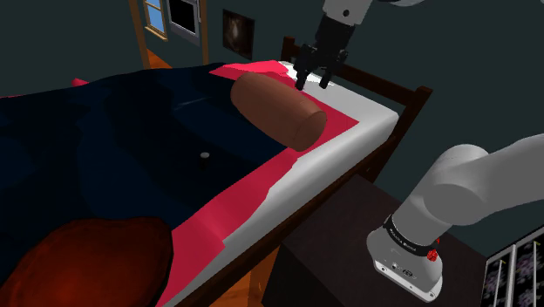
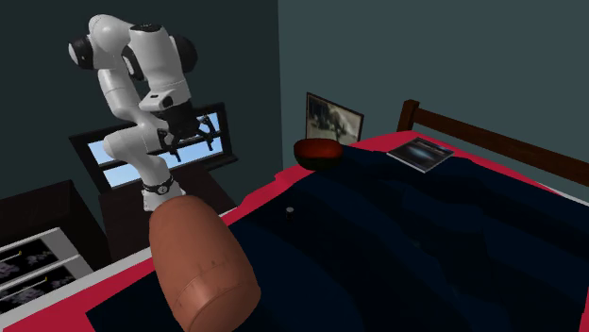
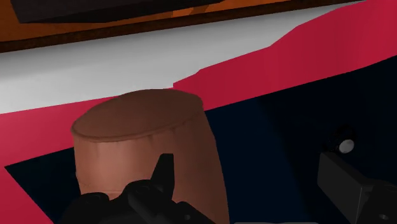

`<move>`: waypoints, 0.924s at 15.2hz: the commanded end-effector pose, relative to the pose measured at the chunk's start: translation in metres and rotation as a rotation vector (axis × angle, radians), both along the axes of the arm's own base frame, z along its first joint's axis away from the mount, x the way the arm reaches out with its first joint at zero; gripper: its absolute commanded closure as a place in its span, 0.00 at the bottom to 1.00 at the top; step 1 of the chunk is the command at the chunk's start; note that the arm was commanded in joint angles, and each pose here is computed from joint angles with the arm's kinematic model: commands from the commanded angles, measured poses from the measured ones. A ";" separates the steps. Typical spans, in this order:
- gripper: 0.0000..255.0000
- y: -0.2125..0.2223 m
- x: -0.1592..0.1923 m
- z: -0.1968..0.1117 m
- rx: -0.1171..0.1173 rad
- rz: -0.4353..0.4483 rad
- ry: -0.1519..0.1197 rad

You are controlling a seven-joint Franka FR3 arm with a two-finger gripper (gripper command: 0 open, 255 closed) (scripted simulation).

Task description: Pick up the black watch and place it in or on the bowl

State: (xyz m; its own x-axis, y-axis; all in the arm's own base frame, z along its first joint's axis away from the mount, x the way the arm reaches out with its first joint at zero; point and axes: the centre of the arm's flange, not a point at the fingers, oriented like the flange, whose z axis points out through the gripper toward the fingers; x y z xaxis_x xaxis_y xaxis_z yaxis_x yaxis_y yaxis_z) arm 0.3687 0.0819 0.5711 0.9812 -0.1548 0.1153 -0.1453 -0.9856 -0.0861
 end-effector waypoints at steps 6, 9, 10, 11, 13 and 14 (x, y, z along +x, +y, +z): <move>0.00 0.069 0.047 -0.051 -0.013 -0.064 0.037; 0.00 0.097 0.068 -0.073 -0.019 -0.091 0.053; 0.00 0.106 0.075 -0.080 -0.020 -0.100 0.059; 0.00 0.115 0.082 -0.087 -0.022 -0.109 0.064; 0.00 0.134 0.096 -0.102 -0.026 -0.127 0.075; 0.00 0.142 0.103 -0.110 -0.028 -0.136 0.080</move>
